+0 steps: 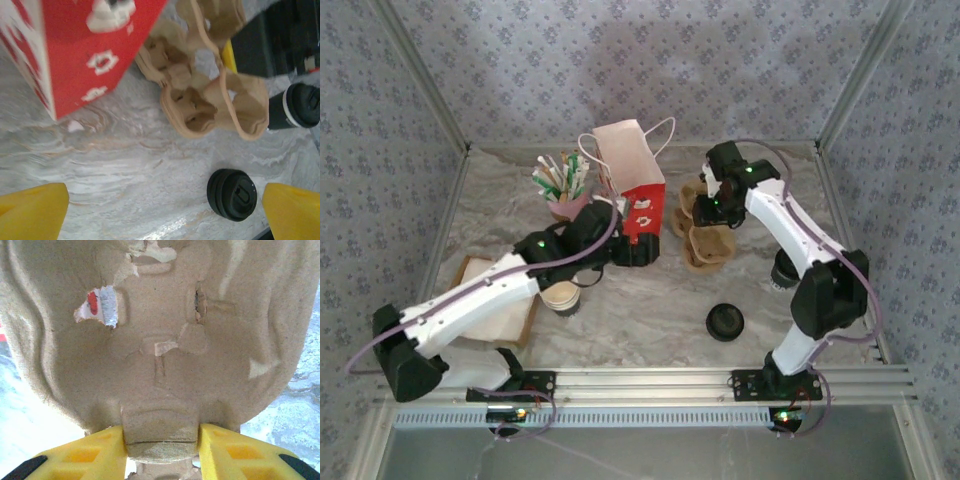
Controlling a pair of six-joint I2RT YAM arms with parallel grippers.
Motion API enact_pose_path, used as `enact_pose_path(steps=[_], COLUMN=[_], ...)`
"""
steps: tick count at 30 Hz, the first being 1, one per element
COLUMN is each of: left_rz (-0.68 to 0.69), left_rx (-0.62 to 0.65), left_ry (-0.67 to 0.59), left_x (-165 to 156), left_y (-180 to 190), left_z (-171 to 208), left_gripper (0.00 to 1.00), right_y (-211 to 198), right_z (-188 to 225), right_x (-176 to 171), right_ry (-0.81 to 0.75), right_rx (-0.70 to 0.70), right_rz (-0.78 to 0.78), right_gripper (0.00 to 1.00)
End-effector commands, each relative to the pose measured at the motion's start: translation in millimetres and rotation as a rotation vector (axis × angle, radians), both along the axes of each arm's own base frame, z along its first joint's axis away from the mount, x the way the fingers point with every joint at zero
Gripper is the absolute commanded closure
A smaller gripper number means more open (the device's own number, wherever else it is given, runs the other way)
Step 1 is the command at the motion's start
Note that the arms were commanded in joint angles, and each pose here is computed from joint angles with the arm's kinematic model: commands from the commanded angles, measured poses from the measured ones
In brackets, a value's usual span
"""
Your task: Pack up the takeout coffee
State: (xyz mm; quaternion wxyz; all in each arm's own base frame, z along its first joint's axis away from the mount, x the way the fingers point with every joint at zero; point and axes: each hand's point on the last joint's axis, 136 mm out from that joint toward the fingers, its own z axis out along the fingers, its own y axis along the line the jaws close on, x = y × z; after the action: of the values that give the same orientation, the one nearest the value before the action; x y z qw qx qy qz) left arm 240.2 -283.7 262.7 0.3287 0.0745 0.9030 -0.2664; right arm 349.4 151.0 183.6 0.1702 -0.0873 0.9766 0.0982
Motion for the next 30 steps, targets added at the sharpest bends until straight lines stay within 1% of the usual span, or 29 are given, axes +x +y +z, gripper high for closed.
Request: enact_pose_path(steps=[1,5,8,10,13,15,17,20,22,25,27,28,29,30], left_rz=[0.093,0.191,0.227,0.234,0.226,0.223,0.238,0.268,0.278,0.245,0.213,0.202,0.197,0.195], left_rx=[0.146,0.158,0.178,0.189,0.193,0.191,0.177,0.112,0.035,-0.074,-0.122,-0.136,-0.157,-0.164], left_ry=[-0.012,-0.041,-0.046,-0.043,-0.043,-0.053,-0.057,-0.055,-0.033,-0.021,-0.032,-0.021,-0.032,-0.018], left_x=[5,23,40,51,67,76,88,109,125,142,149,152,155,158], left_y=[52,89,104,106,98,94,93,96,97,88,79,75,73,72], left_z=[12,38,53,61,70,77,85,93,96,106,115,113,123,121], left_gripper=[0.01,0.0,0.01,0.01,0.01,0.03,0.07,0.16,0.22,0.25,0.26,0.28,0.3,0.33], right_y=[-2,-5,-9,-11,-15,-17,-19,-20,-21,-23,-24,-25,-26,-26], right_z=[24,47,60,66,72,75,77,79,81,82,83,83,84,86], right_x=[-14,-27,-36,-42,-48,-52,-54,-57,-58,-60,-61,-62,-63,-63], right_ry=[-0.033,-0.079,-0.105,-0.12,-0.134,-0.142,-0.147,-0.152,-0.156,-0.159,-0.162,-0.163,-0.164,-0.167], right_rx=[0.057,0.093,0.112,0.124,0.135,0.143,0.153,0.168,0.177,0.185,0.19,0.193,0.197,0.2], right_rz=[-0.014,-0.016,-0.016,-0.019,-0.023,-0.025,-0.029,-0.031,-0.033,-0.032,-0.034,-0.036,-0.037,-0.038], right_gripper=[0.57,0.56,0.56,0.56,0.56,0.56,0.56,0.56,0.56,0.56,0.56,0.56,0.56,0.56])
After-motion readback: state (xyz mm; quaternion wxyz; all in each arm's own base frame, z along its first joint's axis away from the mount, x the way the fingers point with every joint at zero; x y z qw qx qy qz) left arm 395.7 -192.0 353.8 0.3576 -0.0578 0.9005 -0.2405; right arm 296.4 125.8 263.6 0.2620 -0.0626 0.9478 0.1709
